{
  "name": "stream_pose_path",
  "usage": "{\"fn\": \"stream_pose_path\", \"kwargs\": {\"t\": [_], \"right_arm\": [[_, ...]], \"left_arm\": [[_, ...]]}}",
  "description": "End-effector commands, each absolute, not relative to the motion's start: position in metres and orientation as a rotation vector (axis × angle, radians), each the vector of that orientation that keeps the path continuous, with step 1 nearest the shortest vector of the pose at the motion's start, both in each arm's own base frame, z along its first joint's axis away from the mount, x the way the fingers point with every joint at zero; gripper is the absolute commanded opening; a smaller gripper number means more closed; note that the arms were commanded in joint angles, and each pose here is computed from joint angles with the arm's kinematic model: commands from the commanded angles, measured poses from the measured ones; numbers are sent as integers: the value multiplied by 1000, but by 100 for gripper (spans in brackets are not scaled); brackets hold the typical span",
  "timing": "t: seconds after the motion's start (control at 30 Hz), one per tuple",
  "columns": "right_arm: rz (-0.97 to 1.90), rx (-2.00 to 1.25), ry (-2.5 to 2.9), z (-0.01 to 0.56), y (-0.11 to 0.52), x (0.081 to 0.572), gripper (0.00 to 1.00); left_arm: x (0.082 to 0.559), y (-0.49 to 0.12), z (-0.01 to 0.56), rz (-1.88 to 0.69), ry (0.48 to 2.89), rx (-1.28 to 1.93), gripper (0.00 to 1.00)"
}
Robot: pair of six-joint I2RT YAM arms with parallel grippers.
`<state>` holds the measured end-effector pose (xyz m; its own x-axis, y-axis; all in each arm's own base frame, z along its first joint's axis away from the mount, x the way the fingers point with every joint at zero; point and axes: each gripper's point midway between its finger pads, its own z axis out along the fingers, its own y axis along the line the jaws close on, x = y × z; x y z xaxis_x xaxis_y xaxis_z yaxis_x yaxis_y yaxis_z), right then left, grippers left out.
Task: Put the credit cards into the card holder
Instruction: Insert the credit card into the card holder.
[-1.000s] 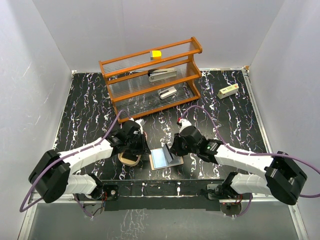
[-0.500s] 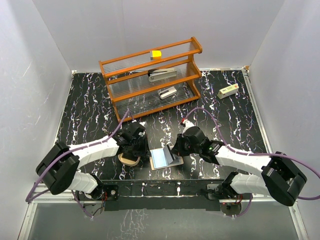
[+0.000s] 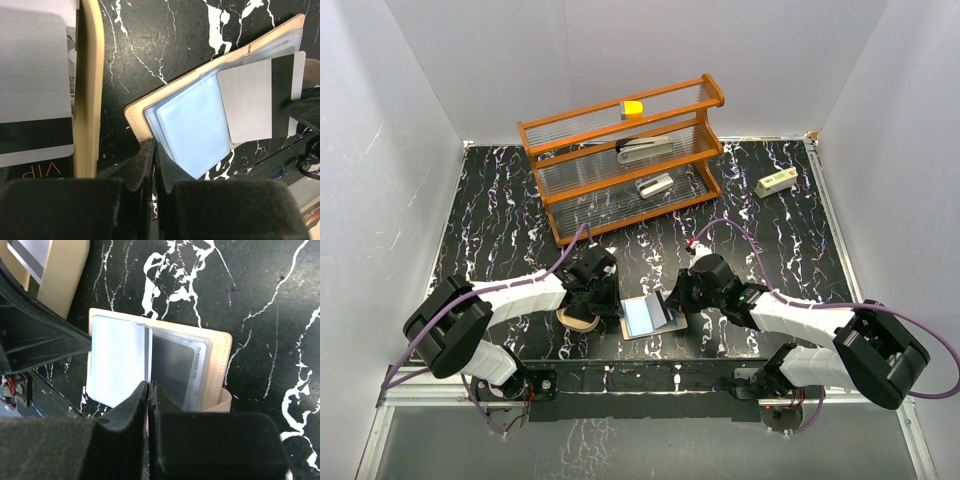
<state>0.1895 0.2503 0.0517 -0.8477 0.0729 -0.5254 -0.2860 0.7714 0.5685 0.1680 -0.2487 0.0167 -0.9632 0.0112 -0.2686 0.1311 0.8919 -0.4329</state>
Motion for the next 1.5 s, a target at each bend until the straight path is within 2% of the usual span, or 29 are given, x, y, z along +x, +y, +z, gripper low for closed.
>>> {"fn": "stream_pose_path", "kwargs": {"t": [0.0,0.83,1.33,1.47], "right_arm": [[889,-151,2431,45,247,191,0],[964,-156,2499,25,250,175,0],[974,-58,2415,38,253,192,0],[938,-36,2442,26,243,186,0]], "left_arm": [[172,-249,13,-613,2790,136,0],[171,-247,7,-577,2789,120,0],[169,-249,7,-586,2802,107,0],[167,-252,7,-606,2798,101,0]]}}
